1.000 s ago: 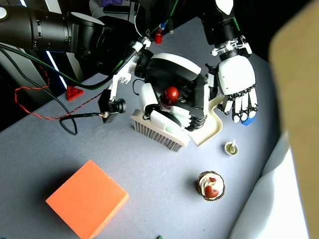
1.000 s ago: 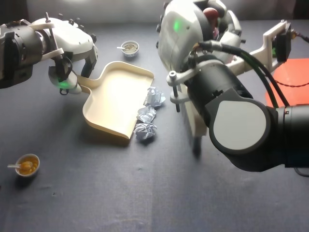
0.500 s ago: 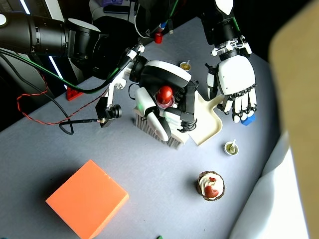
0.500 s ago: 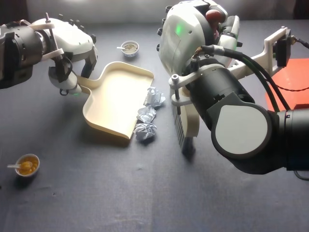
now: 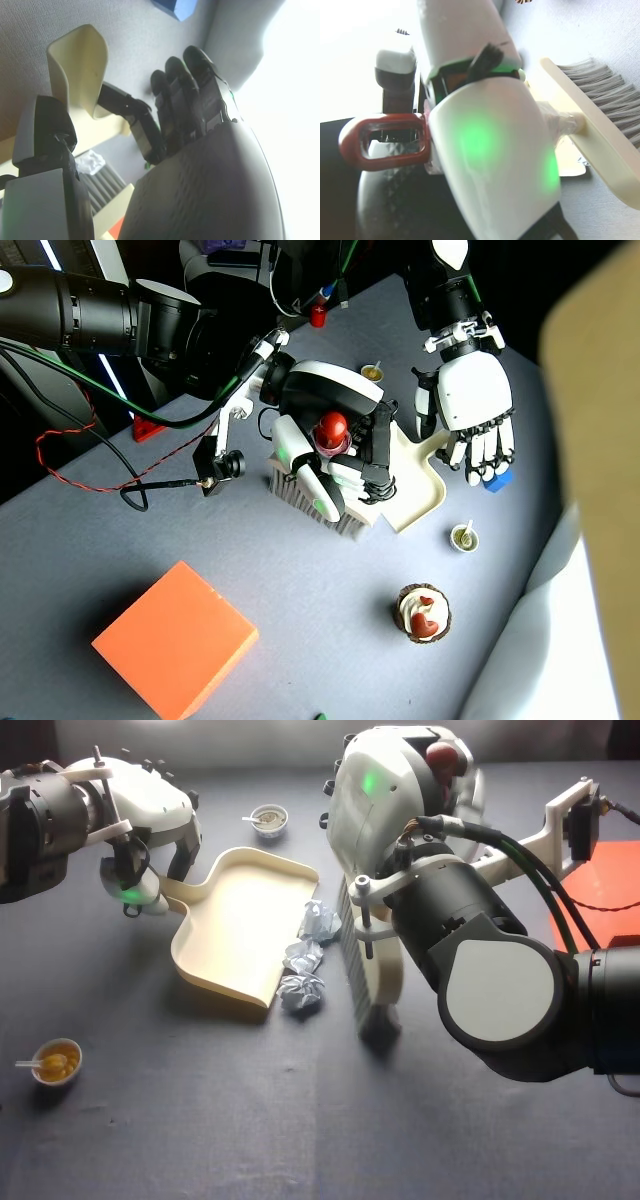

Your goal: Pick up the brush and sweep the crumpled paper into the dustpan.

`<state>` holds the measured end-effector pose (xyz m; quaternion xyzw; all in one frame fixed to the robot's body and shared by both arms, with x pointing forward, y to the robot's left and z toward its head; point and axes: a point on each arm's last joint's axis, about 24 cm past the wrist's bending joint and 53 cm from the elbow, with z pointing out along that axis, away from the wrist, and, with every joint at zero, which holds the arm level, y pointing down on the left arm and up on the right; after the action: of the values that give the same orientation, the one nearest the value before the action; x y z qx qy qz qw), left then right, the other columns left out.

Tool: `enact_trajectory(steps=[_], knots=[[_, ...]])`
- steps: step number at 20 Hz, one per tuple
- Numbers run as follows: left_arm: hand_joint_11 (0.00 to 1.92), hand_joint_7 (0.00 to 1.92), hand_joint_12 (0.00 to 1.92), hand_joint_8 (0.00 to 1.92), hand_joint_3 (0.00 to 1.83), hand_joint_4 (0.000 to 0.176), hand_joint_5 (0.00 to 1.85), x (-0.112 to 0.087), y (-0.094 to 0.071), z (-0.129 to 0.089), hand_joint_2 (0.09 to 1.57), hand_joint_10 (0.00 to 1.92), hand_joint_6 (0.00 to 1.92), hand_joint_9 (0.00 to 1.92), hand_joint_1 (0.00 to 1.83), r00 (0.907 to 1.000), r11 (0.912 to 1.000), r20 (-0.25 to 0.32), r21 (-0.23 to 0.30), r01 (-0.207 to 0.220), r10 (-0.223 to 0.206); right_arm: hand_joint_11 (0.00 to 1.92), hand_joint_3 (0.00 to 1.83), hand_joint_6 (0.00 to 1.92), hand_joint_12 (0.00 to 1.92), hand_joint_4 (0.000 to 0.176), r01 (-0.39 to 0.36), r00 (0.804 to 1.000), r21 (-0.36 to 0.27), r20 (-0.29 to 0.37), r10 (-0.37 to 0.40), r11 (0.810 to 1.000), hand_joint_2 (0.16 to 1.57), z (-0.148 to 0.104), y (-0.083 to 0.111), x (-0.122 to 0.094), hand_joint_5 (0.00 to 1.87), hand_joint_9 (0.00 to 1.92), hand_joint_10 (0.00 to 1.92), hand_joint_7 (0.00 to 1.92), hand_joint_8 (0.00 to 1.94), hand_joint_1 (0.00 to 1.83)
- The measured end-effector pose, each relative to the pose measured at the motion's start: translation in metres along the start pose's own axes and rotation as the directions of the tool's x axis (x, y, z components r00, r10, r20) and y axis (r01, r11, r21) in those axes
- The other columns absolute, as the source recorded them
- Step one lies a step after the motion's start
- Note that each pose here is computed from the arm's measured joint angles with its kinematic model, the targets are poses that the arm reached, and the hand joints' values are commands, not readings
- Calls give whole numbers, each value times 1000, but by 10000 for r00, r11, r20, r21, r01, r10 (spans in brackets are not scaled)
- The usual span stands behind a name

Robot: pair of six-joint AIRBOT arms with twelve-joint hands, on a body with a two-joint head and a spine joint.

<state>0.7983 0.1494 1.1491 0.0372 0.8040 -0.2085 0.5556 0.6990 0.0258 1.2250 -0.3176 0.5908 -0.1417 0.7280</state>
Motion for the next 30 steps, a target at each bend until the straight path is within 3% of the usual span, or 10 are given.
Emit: enact_trajectory(steps=[3, 6, 7, 10, 13, 20, 23, 24, 28, 30], knots=[[27, 393, 524, 2, 3, 8, 932, 0, 0, 0, 1141, 8, 1058, 300, 1064, 10000, 10000, 1, -4, 8, -8, 1478, 19, 1921, 1921, 31, -39, 10000, -51, -17, 39, 10000, 1472, 0, 1, 0, 1043, 1286, 1921, 1202, 1941, 504], [40, 392, 535, 0, 0, 1, 939, 0, 0, 0, 1139, 4, 1046, 306, 1069, 10000, 10000, 1, -4, 8, -8, 1546, 1, 1921, 1921, 32, -76, 10000, -83, -46, 76, 9999, 1507, 0, 2, 1, 1105, 1369, 1921, 1264, 1941, 694], [34, 391, 533, 0, 1, 13, 931, 0, 0, 0, 1143, 2, 1059, 304, 1061, 10000, 10000, 1, -4, 8, -8, 1573, 0, 1921, 1921, 32, -75, 10000, -84, -47, 74, 9999, 1494, 0, 2, 1, 1117, 1387, 1921, 1275, 1941, 751], [26, 388, 531, 4, 0, 0, 937, 0, 0, 0, 1141, 4, 1049, 292, 1068, 10000, 10000, 0, -8, 15, -15, 1602, 0, 1921, 1921, 33, -80, 10000, -88, -52, 80, 9999, 1492, 1, 2, 2, 1135, 1434, 1921, 1301, 1941, 798], [31, 415, 524, 6, 0, 14, 945, 0, 0, 0, 1136, 10, 1037, 322, 1065, 10000, 10000, 0, -8, 23, -23, 1631, 0, 1921, 1921, 37, -78, 10000, -105, -44, 78, 9999, 1496, 1, 2, 1, 1143, 1465, 1921, 1326, 1941, 805], [11, 416, 514, 5, 0, 0, 955, 0, 0, 0, 1132, 3, 1021, 301, 1076, 10000, 10000, 5, -22, 23, -23, 1604, 0, 1921, 1921, 35, -90, 9999, -73, -118, 89, 9999, 1490, 2, 0, 5, 1106, 1427, 1921, 1294, 1941, 797], [20, 416, 529, 2, 0, 41, 951, 0, 0, 0, 1132, 5, 1027, 317, 1057, 10000, 10000, 7, -30, 38, -38, 1593, 0, 1921, 1921, 35, -311, 9990, -60, -333, 309, 9995, 1484, 3, -2, 7, 1088, 1414, 1921, 1281, 1941, 814], [25, 408, 536, 4, 0, 4, 970, 0, 0, 0, 1124, 3, 997, 317, 1078, 10000, 10000, 7, -30, 42, -42, 1589, 0, 1921, 1921, 33, -410, 9984, -91, -388, 406, 9991, 1486, 2, -3, 7, 1073, 1407, 1921, 1269, 1941, 814], [14, 402, 540, 2, 1, 0, 950, 0, 1, 0, 1133, 1, 1029, 285, 1079, 10000, 10000, 17, -59, 65, -65, 1588, 1, 1921, 1921, 29, -895, 9950, -159, -458, 887, 9959, 1493, 0, -3, 6, 1099, 1413, 1921, 1287, 1941, 769], [28, 408, 555, 1, 1, 25, 942, 1, -1, 0, 1137, 1, 1042, 289, 1060, 10000, 10000, 3, -32, 76, -76, 1585, 2, 1921, 1921, 28, -930, 9949, -136, -413, 924, 9956, 1497, 1, -5, 4, 1100, 1406, 1921, 1277, 1941, 760]])
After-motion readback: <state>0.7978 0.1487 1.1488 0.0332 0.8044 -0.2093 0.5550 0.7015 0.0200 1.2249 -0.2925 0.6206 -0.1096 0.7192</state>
